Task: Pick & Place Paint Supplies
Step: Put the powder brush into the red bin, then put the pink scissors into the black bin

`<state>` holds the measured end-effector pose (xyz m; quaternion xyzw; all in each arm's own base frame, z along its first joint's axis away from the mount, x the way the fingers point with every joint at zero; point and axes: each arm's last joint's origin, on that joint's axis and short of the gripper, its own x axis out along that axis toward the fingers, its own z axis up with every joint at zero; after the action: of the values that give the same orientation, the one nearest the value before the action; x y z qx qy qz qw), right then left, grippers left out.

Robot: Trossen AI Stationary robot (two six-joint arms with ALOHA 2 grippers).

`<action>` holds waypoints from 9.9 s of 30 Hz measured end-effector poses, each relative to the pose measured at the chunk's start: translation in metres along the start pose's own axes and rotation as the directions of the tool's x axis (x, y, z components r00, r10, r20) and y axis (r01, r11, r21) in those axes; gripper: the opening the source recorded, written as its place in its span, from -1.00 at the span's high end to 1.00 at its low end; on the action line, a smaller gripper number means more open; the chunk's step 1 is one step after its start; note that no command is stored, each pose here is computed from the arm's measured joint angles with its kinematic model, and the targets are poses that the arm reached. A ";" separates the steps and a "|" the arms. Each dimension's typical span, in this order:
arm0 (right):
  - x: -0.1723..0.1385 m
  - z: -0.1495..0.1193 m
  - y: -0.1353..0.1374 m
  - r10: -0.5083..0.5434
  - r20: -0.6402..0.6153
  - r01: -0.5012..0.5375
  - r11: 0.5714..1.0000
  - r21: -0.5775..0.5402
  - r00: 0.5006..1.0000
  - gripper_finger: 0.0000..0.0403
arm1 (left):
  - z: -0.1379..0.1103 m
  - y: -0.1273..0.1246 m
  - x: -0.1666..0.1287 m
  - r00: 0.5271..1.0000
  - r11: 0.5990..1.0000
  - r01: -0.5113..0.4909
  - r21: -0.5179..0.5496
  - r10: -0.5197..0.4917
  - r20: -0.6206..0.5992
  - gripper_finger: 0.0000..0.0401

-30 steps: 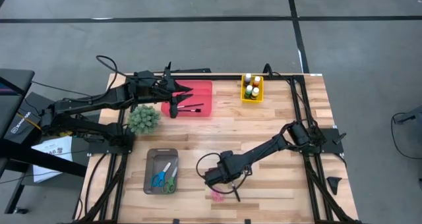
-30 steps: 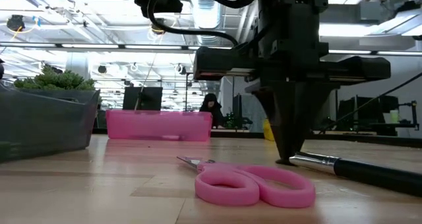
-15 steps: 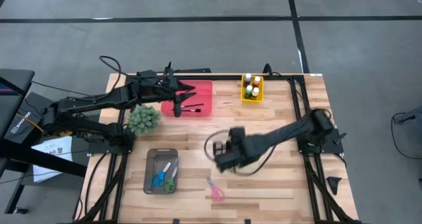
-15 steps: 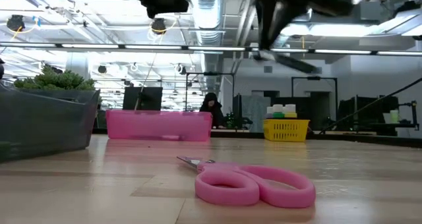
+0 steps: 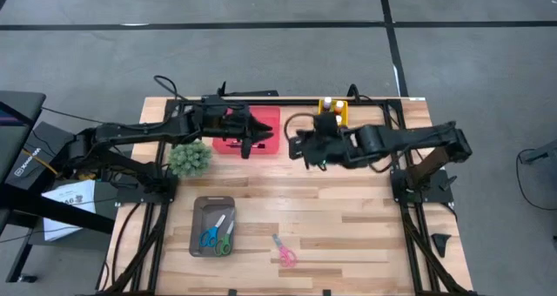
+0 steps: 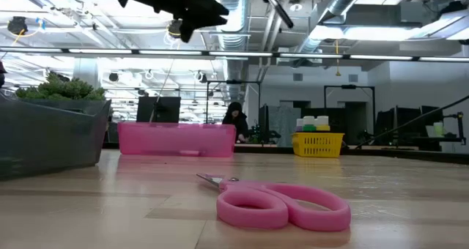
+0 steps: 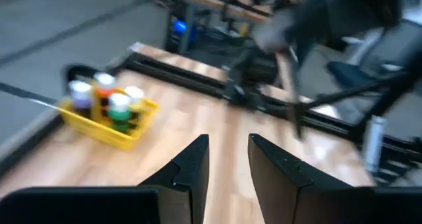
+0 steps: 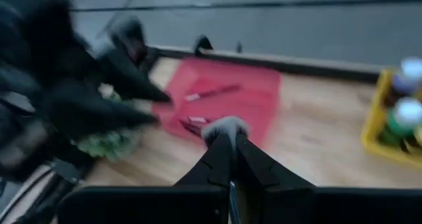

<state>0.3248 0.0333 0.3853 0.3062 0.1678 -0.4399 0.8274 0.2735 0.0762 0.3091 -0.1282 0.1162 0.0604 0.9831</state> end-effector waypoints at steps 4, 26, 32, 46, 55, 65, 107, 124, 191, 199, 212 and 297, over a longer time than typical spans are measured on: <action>0.002 0.020 0.002 0.076 0.044 -0.074 0.996 -0.044 0.996 1.00 | -0.001 -0.010 0.006 0.993 0.993 0.122 -0.001 -0.122 0.008 0.50; 0.019 0.036 0.028 0.345 0.052 -0.336 0.932 -0.134 0.937 1.00 | 0.005 -0.028 0.010 0.977 0.977 0.195 -0.089 -0.185 0.109 0.04; 0.018 0.040 0.030 0.373 0.068 -0.360 0.921 -0.145 0.925 1.00 | 0.005 -0.028 0.010 0.977 0.977 0.195 -0.089 -0.185 0.109 0.14; 0.022 0.044 0.028 0.381 0.061 -0.368 0.916 -0.158 0.922 1.00 | 0.008 -0.029 0.010 0.973 0.976 0.202 -0.082 -0.190 0.132 0.72; 0.025 0.042 0.029 0.376 0.061 -0.363 0.919 -0.158 0.925 0.93 | 0.007 -0.028 0.010 0.972 0.975 0.209 -0.082 -0.198 0.124 0.85; 0.023 0.044 0.028 0.357 0.085 -0.341 0.927 -0.154 0.930 0.39 | -0.006 -0.018 0.003 0.989 0.989 0.132 -0.071 -0.136 -0.052 0.85; -0.010 0.034 0.022 0.320 0.089 -0.305 0.940 -0.153 0.943 0.13 | -0.083 0.141 0.065 0.334 0.923 0.070 0.379 0.337 -0.880 0.85; -0.010 0.034 0.021 0.312 0.081 -0.297 0.942 -0.154 0.947 0.13 | -0.083 0.141 0.066 0.338 0.925 0.071 0.374 0.331 -0.881 0.81; -0.025 -0.013 -0.006 0.063 -0.243 -0.015 0.981 0.194 0.968 0.13 | 0.006 0.017 -0.139 0.973 0.866 -0.224 0.447 0.228 0.046 0.25; -0.014 -0.039 0.003 -0.004 -0.276 0.075 0.966 0.246 0.961 0.13 | 0.017 0.007 -0.156 0.961 0.932 -0.245 0.268 0.198 0.191 0.25; 0.007 -0.098 0.063 0.291 -0.379 -0.083 0.874 0.479 0.878 0.13 | 0.018 0.001 -0.158 0.979 0.972 -0.119 0.201 0.081 0.187 0.25; 0.030 -0.293 0.062 -0.168 -0.726 0.132 0.986 -0.107 0.667 0.13 | 0.006 0.001 -0.157 0.998 0.995 -0.025 -0.097 0.031 0.061 0.25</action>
<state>0.3901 0.2322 0.1698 0.4231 0.5190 -0.3432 0.6587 0.1231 0.0650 0.3525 -0.1717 0.0843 0.0837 0.9780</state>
